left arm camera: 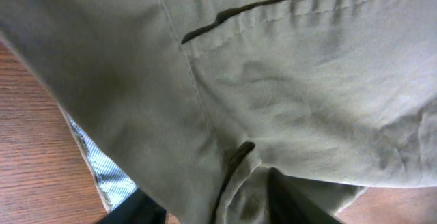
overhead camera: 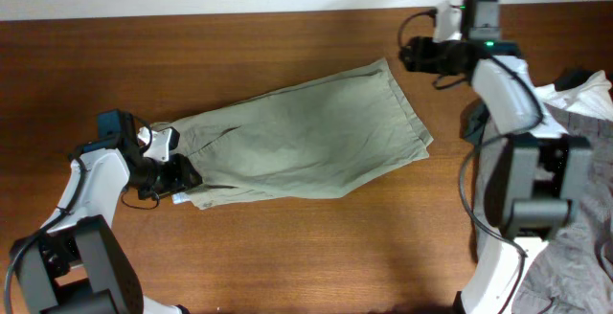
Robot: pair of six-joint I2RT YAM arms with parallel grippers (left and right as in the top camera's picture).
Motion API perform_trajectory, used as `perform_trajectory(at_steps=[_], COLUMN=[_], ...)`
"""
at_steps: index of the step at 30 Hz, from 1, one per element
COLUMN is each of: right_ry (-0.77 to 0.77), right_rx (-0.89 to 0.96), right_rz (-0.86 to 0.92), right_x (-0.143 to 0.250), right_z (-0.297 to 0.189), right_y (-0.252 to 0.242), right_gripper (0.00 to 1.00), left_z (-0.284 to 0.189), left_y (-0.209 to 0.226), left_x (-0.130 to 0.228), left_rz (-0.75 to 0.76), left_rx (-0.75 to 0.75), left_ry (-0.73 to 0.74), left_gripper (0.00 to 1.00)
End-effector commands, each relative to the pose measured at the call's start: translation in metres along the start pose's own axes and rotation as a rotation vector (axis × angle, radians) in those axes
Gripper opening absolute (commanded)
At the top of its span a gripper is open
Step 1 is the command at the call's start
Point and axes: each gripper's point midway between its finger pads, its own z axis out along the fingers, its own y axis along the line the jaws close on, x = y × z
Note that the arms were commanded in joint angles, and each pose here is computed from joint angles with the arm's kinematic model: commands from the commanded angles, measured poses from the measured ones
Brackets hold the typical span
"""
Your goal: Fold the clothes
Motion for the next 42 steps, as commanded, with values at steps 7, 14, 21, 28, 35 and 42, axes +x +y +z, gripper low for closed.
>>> perform_trajectory(at_steps=[7, 14, 21, 28, 35, 42], right_ry=[0.130, -0.091, -0.060, 0.447, 0.571, 0.792], right_rx=[-0.096, -0.122, 0.137, 0.186, 0.315, 0.371], right_rz=[0.060, 0.020, 0.092, 0.306, 0.342, 0.427], right_x=[0.057, -0.044, -0.031, 0.088, 0.186, 0.230], right_z=[0.086, 0.029, 0.030, -0.040, -0.007, -0.064], right_y=[0.021, 0.044, -0.014, -0.011, -0.050, -0.026], right_gripper=[0.35, 0.04, 0.99, 0.78, 0.51, 0.17], left_z=[-0.003, -0.003, -0.003, -0.005, 0.001, -0.006], left_y=[-0.005, -0.005, -0.005, -0.010, -0.005, 0.017], left_x=[0.003, 0.004, 0.010, -0.016, -0.037, -0.040], left_rz=[0.013, 0.012, 0.000, 0.044, 0.085, 0.055], left_rx=[0.014, 0.014, 0.015, 0.047, 0.034, -0.021], left_ry=[-0.001, 0.002, 0.027, -0.076, -0.146, -0.165], left_gripper=[0.56, 0.56, 0.61, 0.61, 0.31, 0.28])
